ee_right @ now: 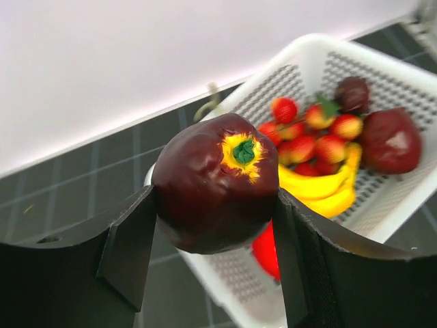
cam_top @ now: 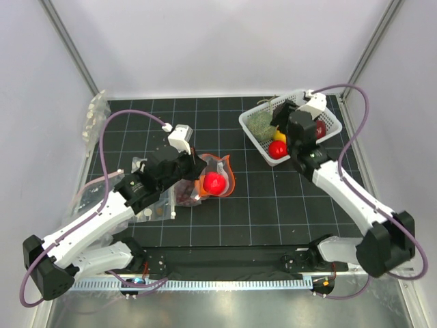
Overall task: Place the food in the zip-top bag and seal the zipper
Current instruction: Pick up the fake fruit from the bin, then place the fake fruit in the zipper food storage bag.
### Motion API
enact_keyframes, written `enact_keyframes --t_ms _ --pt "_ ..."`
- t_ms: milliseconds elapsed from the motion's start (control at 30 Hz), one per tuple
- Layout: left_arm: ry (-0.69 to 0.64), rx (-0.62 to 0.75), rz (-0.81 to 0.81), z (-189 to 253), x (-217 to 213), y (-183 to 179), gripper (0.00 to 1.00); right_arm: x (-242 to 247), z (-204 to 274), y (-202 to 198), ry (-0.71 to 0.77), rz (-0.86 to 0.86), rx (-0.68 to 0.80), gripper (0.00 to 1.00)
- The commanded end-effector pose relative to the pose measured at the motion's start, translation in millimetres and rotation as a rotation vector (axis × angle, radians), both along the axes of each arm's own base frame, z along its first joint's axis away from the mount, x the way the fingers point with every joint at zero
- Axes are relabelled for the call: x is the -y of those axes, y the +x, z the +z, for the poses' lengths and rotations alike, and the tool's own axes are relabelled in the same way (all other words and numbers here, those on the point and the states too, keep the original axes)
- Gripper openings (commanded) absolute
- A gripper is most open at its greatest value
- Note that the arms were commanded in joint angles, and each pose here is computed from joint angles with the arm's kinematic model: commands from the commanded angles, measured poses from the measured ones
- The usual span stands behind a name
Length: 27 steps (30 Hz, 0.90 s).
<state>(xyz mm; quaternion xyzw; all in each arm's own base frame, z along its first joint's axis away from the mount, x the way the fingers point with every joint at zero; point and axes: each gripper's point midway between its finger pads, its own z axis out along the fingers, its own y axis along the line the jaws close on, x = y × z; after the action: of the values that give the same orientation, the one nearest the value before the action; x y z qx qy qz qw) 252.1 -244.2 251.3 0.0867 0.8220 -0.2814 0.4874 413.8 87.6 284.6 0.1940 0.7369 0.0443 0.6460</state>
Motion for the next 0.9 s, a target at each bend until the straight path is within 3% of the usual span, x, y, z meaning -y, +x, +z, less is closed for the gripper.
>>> enact_keyframes --t_ms 0,267,500,700,867 --pt "-0.042 0.062 0.020 20 -1 5 0.00 -35 15 -31 0.082 0.190 0.059 0.36" --pt "-0.007 0.076 0.066 19 -10 10 0.00 -110 39 -119 0.259 0.713 0.180 0.32" --pt "-0.003 0.091 0.105 23 -20 10 0.00 -172 47 -180 0.217 1.132 0.265 0.31" --pt "-0.006 0.098 0.122 25 -24 11 0.00 -210 39 -212 0.119 1.296 0.285 0.31" --pt "-0.043 0.110 0.121 34 -26 6 0.00 -238 10 -212 0.041 1.316 0.241 0.31"
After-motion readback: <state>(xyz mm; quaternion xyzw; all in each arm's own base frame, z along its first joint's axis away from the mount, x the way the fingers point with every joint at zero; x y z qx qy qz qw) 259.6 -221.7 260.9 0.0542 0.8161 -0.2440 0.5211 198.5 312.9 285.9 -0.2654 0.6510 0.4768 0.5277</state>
